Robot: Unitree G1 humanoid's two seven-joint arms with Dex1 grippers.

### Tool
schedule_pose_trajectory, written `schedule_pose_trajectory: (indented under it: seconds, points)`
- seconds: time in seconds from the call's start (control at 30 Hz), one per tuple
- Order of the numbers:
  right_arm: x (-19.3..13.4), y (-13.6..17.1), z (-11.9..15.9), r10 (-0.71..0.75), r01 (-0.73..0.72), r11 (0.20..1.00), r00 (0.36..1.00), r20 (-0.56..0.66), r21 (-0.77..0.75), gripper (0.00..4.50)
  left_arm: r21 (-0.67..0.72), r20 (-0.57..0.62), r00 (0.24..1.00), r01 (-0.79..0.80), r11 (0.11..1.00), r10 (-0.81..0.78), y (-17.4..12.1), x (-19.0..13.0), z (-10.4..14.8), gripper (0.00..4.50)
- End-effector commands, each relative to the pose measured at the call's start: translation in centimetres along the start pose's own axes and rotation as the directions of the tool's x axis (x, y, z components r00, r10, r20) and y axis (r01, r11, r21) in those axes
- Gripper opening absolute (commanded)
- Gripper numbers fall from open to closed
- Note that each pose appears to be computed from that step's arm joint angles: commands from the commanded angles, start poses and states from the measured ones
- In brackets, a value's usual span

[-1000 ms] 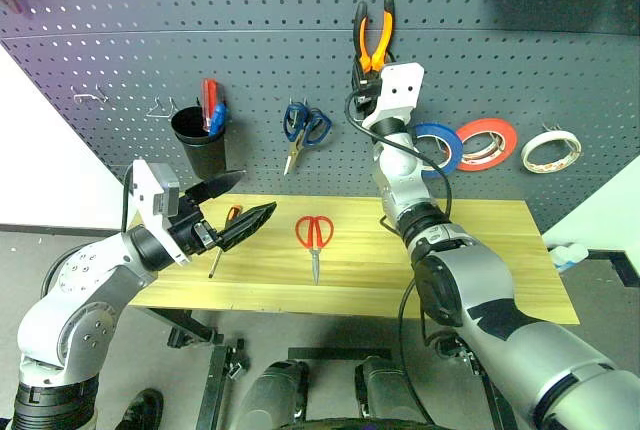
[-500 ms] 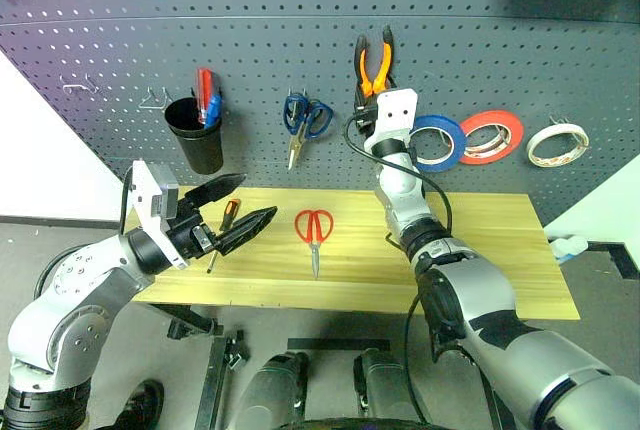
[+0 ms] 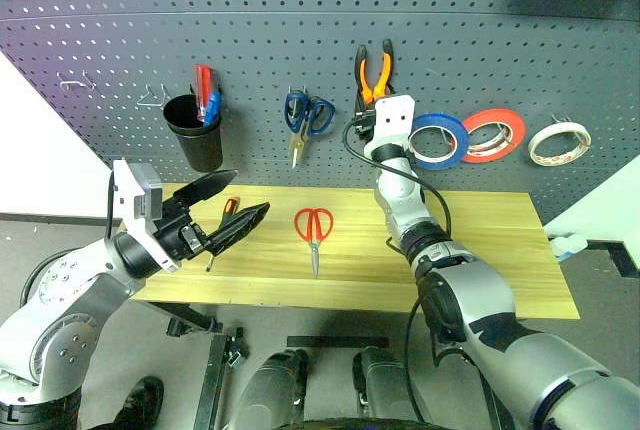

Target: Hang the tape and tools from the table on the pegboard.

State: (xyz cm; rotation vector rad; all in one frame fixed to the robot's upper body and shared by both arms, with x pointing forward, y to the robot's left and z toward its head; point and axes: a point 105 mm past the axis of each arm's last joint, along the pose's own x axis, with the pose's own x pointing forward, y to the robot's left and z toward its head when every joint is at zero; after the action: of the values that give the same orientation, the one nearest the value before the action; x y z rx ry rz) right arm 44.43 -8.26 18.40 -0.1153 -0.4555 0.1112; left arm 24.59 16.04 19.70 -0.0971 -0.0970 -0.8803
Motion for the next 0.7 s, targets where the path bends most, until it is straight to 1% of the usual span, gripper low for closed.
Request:
schedule_pose_trajectory:
  seconds: [0.03,0.1,0.13,0.17,0.2,0.33,0.53,0.6,0.7]
  points:
    - [-0.5,-0.6,-1.3,-0.008,0.008,1.000,0.999,-0.051,0.000,3.06,0.039,0.011,1.000,0.006,0.999,-0.007,-0.4,-0.1,0.9,4.50]
    - [-0.5,-0.8,-1.1,-0.019,0.019,1.000,0.999,-0.045,-0.009,3.76,0.038,0.010,1.000,0.007,0.999,-0.007,-0.3,-0.1,0.9,4.50]
    - [-0.4,-0.7,-1.0,-0.014,0.014,1.000,0.999,-0.038,-0.010,4.00,0.039,0.011,1.000,0.007,0.999,-0.007,-0.3,0.0,0.9,4.50]
    - [-0.4,-0.7,-0.9,-0.013,0.013,1.000,0.999,-0.035,-0.006,4.35,0.039,0.011,1.000,0.008,0.999,-0.008,-0.3,0.0,0.8,4.50]
    - [-0.4,-0.6,-0.9,-0.011,0.011,1.000,0.999,-0.032,0.002,4.43,0.039,0.011,1.000,0.008,0.999,-0.009,-0.3,0.0,0.8,4.50]
    - [-0.2,-0.5,-0.3,-0.003,0.003,1.000,1.000,-0.006,0.022,4.43,0.041,0.013,1.000,0.011,0.999,-0.011,-0.2,0.2,0.7,4.50]
    - [0.3,-0.9,1.5,-0.005,0.002,0.999,0.997,0.072,0.051,4.43,0.042,0.017,1.000,0.011,0.999,-0.012,-0.1,0.4,0.6,4.50]
    - [0.5,-1.1,2.2,-0.011,0.009,1.000,0.994,0.105,0.022,4.43,0.045,0.018,1.000,0.011,0.999,-0.012,-0.1,0.4,0.6,4.50]
    - [0.7,-1.2,4.2,-0.005,0.001,1.000,0.981,0.194,0.018,4.43,0.053,0.026,1.000,0.007,0.999,-0.009,0.1,0.5,0.7,4.50]
